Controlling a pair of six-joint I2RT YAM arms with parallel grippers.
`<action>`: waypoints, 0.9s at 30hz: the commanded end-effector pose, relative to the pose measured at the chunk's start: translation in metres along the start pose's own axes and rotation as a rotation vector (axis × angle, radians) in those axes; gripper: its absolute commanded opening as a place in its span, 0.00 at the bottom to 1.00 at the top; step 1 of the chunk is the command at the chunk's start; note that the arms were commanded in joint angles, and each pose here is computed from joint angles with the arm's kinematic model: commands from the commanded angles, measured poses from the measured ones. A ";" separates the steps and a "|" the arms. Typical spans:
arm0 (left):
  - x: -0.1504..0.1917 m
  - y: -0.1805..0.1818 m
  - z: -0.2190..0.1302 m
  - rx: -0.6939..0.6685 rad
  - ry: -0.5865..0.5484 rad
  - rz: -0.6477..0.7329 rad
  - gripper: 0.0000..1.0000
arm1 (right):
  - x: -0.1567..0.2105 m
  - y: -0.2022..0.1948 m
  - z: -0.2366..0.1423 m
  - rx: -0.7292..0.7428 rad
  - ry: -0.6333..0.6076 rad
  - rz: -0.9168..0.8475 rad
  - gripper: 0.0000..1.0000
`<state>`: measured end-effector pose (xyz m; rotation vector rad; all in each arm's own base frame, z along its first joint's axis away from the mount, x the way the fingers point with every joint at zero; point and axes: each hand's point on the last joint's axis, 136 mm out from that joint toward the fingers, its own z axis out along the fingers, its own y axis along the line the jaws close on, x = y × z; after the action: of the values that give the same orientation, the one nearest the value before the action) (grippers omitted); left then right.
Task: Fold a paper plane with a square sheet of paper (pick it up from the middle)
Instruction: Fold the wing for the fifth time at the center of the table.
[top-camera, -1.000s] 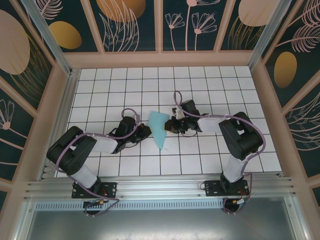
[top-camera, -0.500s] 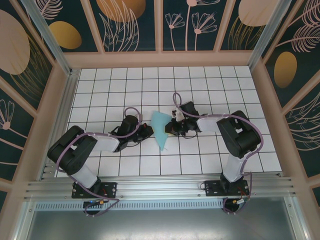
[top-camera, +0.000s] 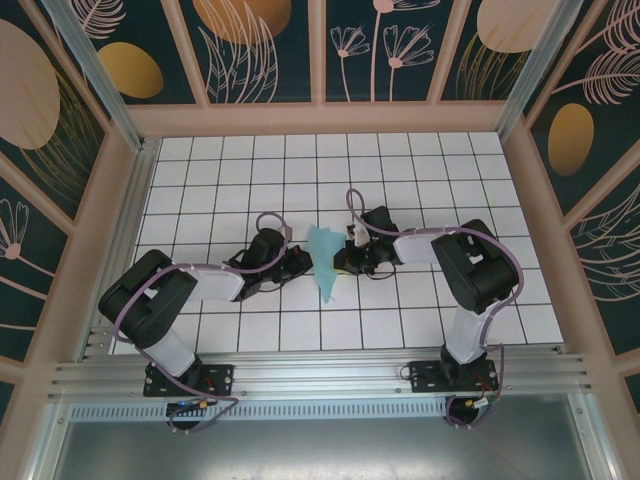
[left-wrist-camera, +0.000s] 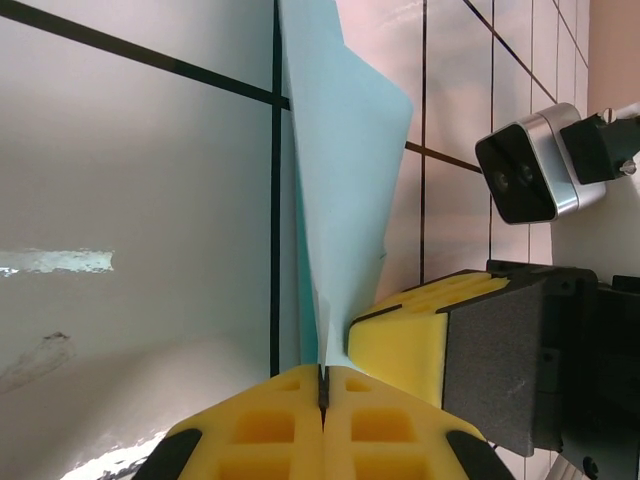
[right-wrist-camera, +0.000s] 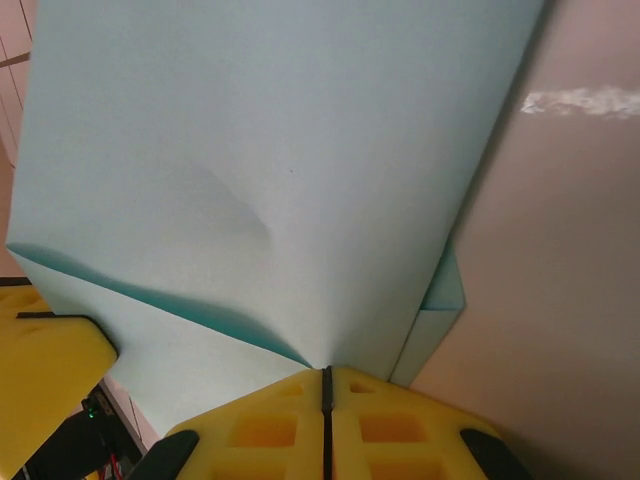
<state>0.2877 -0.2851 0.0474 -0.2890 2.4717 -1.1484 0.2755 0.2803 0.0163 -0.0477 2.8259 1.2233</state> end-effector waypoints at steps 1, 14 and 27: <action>-0.004 0.001 0.003 -0.028 -0.012 0.024 0.05 | 0.010 -0.026 0.005 0.091 0.032 0.031 0.10; -0.002 -0.030 0.003 0.057 -0.017 0.054 0.21 | 0.009 -0.034 0.003 0.145 0.024 0.048 0.08; -0.002 -0.016 0.013 -0.100 -0.029 0.065 0.13 | 0.008 -0.030 0.000 0.126 0.016 0.040 0.07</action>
<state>0.2932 -0.3148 0.0709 -0.2154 2.4367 -1.1277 0.2762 0.2788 0.0156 -0.0443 2.8402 1.1971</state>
